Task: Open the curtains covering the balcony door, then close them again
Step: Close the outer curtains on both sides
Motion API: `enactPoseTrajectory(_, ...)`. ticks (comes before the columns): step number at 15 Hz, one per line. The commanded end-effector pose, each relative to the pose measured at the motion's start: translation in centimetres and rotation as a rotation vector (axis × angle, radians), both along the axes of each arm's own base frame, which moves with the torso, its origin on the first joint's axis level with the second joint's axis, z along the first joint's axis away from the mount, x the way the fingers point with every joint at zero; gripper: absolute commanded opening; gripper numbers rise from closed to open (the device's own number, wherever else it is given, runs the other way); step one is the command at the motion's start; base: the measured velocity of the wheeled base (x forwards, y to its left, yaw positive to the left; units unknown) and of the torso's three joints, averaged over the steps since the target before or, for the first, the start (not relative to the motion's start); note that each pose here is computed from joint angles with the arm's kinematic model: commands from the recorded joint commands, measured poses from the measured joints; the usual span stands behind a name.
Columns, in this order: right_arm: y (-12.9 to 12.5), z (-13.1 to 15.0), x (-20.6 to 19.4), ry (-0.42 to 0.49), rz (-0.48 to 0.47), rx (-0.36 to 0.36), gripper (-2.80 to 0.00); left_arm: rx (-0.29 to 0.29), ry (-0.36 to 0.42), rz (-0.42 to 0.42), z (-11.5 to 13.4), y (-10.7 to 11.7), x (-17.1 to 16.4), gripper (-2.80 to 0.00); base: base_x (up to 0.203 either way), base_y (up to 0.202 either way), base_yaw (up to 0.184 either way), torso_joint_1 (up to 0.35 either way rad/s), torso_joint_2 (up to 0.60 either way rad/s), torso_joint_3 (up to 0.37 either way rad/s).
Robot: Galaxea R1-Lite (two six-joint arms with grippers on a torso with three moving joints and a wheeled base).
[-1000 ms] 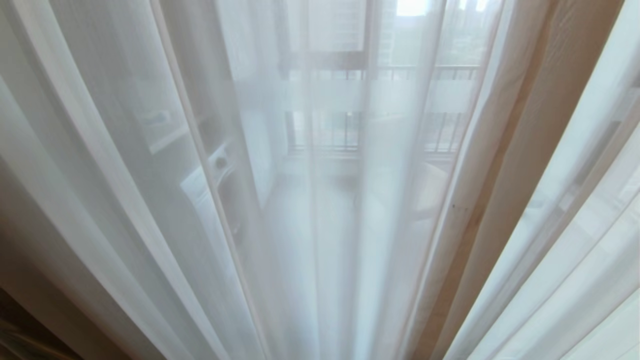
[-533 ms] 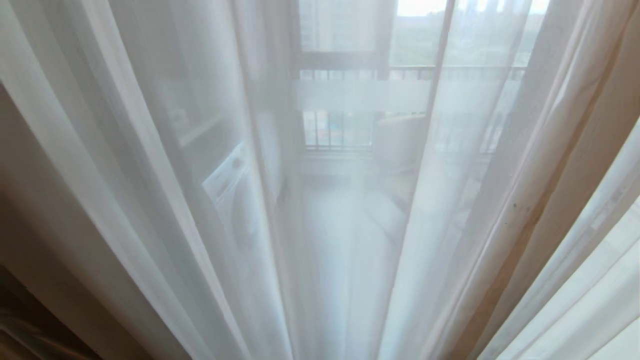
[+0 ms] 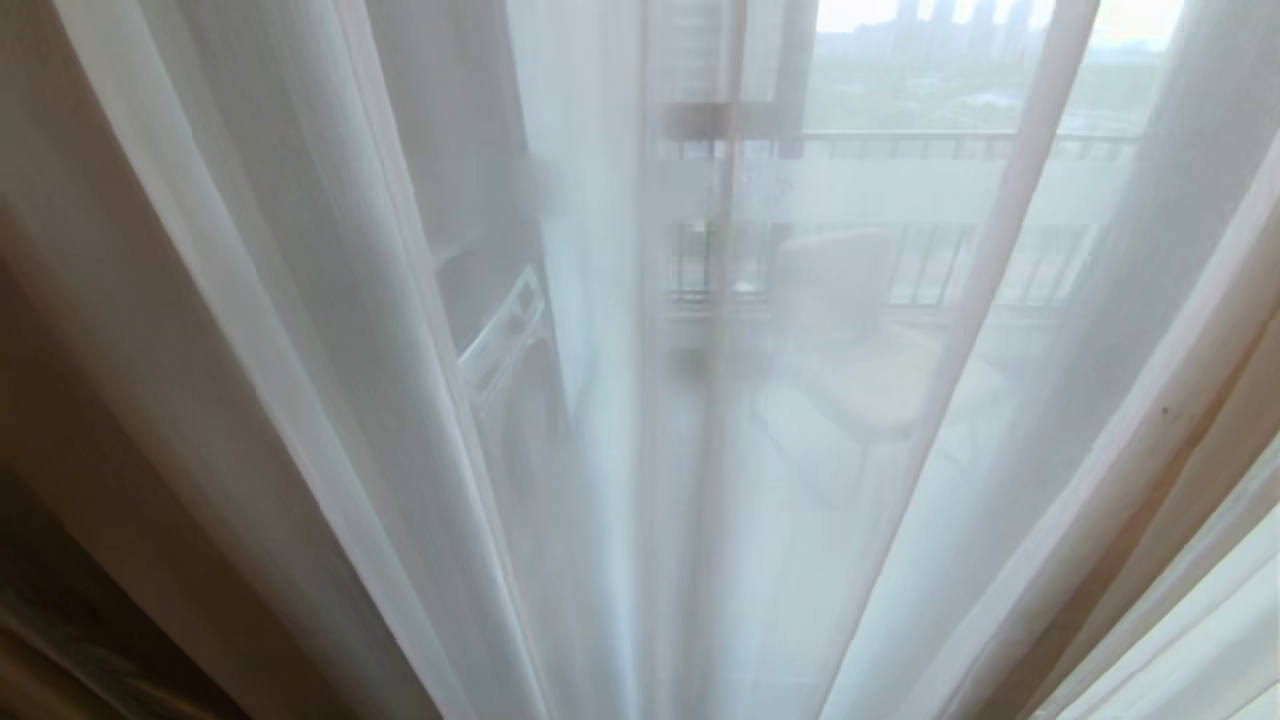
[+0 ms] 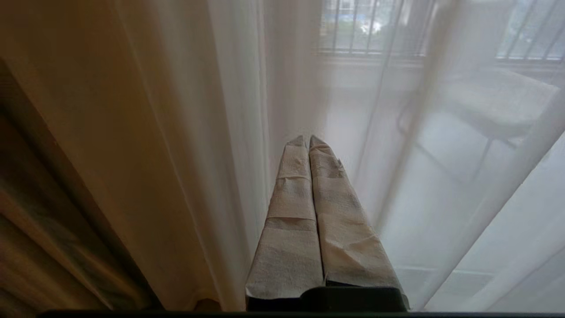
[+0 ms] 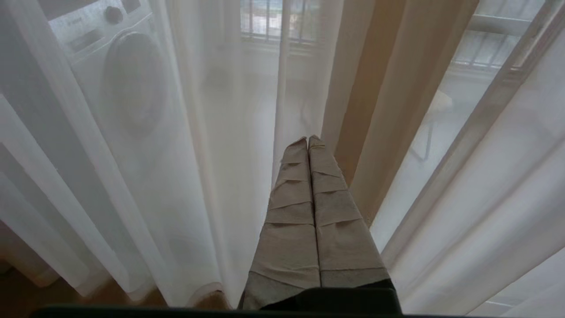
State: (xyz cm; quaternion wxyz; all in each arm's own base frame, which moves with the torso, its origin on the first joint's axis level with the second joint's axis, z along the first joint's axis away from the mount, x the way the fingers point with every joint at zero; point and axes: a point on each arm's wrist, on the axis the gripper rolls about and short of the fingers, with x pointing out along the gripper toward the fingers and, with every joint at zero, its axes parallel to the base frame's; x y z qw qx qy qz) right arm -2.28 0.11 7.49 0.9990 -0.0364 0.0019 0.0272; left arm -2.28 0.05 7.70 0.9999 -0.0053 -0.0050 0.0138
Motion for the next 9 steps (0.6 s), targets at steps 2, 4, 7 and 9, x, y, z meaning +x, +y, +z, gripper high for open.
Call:
enactPoseTrajectory(2,0.0,-0.01,0.0,0.0,0.0,-0.001,-2.8,0.0,-0.001,0.001,0.0,0.0,0.0,-2.8,0.0,0.191,0.0,0.005,0.0,-0.003)
enactPoseTrajectory(4,0.0,-0.01,0.0,0.0,-0.001,-0.001,-2.8,0.001,-0.001,0.001,0.0,0.0,0.0,-2.8,0.0,0.189,-0.005,-0.001,0.01,0.001)
enactPoseTrajectory(7,0.0,0.0,0.0,-0.001,0.001,-0.001,-2.8,0.001,-0.001,0.001,0.0,0.0,0.0,-2.8,0.0,0.189,0.001,0.002,0.0,0.002)
enactPoseTrajectory(9,0.0,-0.01,0.0,0.0,0.001,-0.001,-2.8,0.001,-0.001,0.001,0.0,0.0,0.0,-2.8,0.0,0.191,0.001,0.004,0.0,0.002)
